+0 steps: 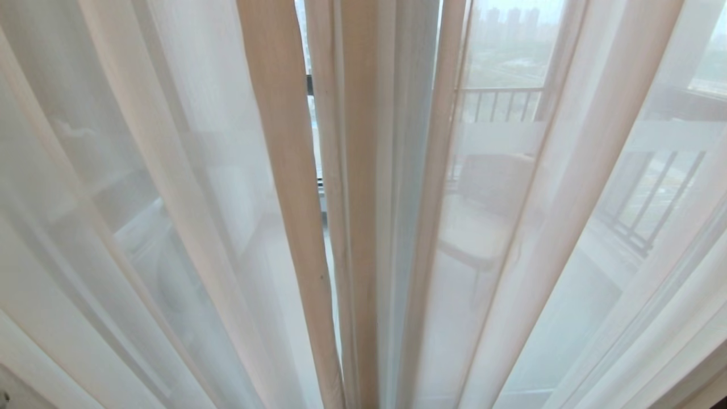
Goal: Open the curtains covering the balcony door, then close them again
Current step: Pull the inner curtains open on both sides
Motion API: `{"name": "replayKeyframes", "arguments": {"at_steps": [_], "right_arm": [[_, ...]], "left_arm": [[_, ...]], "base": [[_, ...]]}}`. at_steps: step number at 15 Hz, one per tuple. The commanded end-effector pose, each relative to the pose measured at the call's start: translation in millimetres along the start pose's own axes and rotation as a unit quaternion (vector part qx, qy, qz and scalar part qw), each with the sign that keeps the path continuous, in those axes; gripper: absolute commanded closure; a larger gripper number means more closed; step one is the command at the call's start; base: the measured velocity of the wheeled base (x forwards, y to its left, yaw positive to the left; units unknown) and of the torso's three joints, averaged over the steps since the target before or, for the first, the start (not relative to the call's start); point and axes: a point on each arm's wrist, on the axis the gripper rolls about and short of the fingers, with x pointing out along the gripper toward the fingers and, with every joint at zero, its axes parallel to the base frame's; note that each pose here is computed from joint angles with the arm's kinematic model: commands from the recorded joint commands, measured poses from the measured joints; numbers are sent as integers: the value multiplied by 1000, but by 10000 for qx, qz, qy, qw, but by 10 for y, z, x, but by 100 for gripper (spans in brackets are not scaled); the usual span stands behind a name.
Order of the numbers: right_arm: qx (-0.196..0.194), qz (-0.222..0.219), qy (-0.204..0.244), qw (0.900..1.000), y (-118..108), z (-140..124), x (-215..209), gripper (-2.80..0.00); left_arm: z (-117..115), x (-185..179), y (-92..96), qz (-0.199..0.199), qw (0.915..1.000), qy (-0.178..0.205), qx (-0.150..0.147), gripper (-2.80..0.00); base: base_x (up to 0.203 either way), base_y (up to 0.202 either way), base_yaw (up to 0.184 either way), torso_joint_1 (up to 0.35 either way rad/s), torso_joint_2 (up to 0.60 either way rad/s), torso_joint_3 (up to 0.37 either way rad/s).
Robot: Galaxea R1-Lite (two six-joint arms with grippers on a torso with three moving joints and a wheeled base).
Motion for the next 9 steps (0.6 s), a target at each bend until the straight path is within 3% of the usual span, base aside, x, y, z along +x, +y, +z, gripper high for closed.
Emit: {"name": "replayKeyframes", "arguments": {"at_steps": [1,5,6,9], "right_arm": [[0,-1,0,10000,0,0,0,0],[0,6,0,10000,0,0,0,0],[0,2,0,10000,0,0,0,0],[0,-1,0,10000,0,0,0,0]], "left_arm": [[372,362,86,-637,9968,450,-190,0],[937,899,123,-1896,9803,509,-219,0],[1035,1038,103,-2189,9740,535,-221,-280],[1208,1361,65,-2547,9652,551,-206,-280]], "base": [[0,0,0,0,0,0],[0,0,0,0,0,0],[0,0,0,0,0,0],[0,0,0,0,0,0]]}}
